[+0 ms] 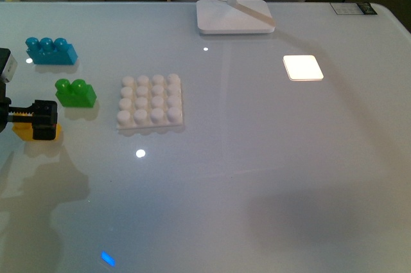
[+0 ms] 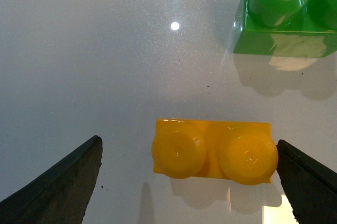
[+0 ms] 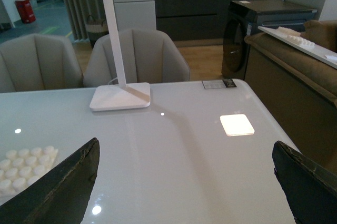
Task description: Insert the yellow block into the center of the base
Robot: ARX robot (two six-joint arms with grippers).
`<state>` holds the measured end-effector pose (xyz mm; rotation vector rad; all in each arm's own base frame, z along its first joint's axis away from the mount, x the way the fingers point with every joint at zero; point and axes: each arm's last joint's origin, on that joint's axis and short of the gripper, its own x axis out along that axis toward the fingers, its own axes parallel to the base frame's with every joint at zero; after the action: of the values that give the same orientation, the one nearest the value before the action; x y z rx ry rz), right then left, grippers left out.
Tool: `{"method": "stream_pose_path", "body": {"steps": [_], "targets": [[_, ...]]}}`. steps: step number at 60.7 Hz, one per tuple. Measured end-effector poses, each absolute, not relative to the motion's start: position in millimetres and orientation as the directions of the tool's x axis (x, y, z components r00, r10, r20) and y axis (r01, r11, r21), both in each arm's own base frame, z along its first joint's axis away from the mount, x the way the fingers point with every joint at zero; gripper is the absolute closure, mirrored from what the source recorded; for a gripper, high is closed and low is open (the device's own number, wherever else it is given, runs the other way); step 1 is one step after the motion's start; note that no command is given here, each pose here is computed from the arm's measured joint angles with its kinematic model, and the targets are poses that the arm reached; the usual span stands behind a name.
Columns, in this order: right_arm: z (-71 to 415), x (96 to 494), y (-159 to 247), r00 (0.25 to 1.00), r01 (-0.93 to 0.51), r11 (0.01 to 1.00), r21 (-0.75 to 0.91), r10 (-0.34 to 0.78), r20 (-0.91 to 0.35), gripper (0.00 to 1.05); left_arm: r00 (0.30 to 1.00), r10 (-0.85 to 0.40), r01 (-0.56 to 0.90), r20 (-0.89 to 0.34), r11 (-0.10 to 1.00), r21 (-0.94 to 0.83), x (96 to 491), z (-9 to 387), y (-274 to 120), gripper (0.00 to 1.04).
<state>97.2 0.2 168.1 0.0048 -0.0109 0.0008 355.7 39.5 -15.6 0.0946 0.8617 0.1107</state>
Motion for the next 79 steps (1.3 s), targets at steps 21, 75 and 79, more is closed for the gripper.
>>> {"method": "stream_pose_path", "body": {"steps": [21, 75, 79], "targets": [[168, 97, 0, 1.0, -0.001, 1.0, 0.005, 0.001, 0.01, 0.09, 0.636, 0.121, -0.055, -0.762, 0.992, 0.111, 355, -20, 39, 0.07], [168, 97, 0, 1.0, -0.001, 1.0, 0.005, 0.001, 0.011, 0.09, 0.635, 0.123, -0.051, -0.762, 0.992, 0.118, 364, -26, 35, 0.07], [168, 97, 0, 1.0, -0.001, 1.0, 0.005, 0.001, 0.01, 0.09, 0.635, 0.124, -0.051, -0.762, 0.992, 0.118, 364, -26, 35, 0.07]]}}
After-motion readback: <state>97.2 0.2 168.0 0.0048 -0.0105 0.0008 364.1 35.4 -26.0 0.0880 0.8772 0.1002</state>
